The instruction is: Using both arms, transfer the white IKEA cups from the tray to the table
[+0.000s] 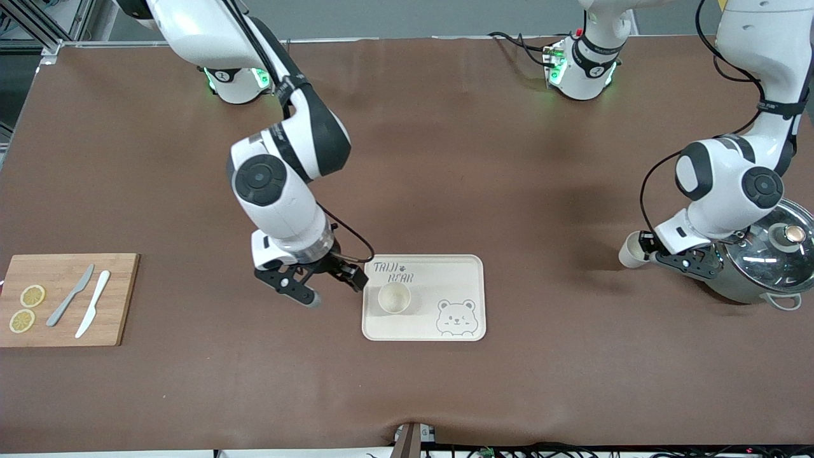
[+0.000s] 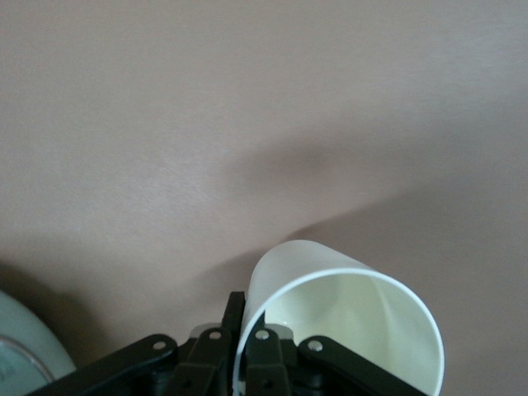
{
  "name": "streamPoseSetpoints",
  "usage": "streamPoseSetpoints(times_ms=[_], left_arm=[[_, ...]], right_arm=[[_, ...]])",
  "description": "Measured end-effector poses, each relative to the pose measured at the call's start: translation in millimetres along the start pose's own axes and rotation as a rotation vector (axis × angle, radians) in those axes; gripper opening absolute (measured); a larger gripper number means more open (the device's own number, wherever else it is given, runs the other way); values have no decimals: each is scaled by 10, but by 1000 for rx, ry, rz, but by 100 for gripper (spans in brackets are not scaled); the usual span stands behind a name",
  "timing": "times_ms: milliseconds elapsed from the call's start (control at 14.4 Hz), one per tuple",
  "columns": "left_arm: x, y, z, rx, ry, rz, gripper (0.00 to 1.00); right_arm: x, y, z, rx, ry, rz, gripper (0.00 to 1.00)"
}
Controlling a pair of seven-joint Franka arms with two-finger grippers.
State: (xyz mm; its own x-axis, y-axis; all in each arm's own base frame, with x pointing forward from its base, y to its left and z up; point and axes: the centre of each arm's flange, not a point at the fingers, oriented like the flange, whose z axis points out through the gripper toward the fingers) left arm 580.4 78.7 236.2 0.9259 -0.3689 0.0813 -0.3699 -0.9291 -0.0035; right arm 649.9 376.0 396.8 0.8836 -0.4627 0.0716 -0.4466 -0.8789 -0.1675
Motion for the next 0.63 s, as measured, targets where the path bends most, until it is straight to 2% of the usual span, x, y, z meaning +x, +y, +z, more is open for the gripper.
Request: streamPoseSetpoints(times_ms=[209, 627], left_arm=[[-113, -294, 220, -16, 2, -17, 4], [-14, -207, 199, -19, 11, 2, 4]], right_arm=[[-107, -73, 174, -3, 0, -22, 100], [-92, -74, 414, -11, 21, -58, 100]])
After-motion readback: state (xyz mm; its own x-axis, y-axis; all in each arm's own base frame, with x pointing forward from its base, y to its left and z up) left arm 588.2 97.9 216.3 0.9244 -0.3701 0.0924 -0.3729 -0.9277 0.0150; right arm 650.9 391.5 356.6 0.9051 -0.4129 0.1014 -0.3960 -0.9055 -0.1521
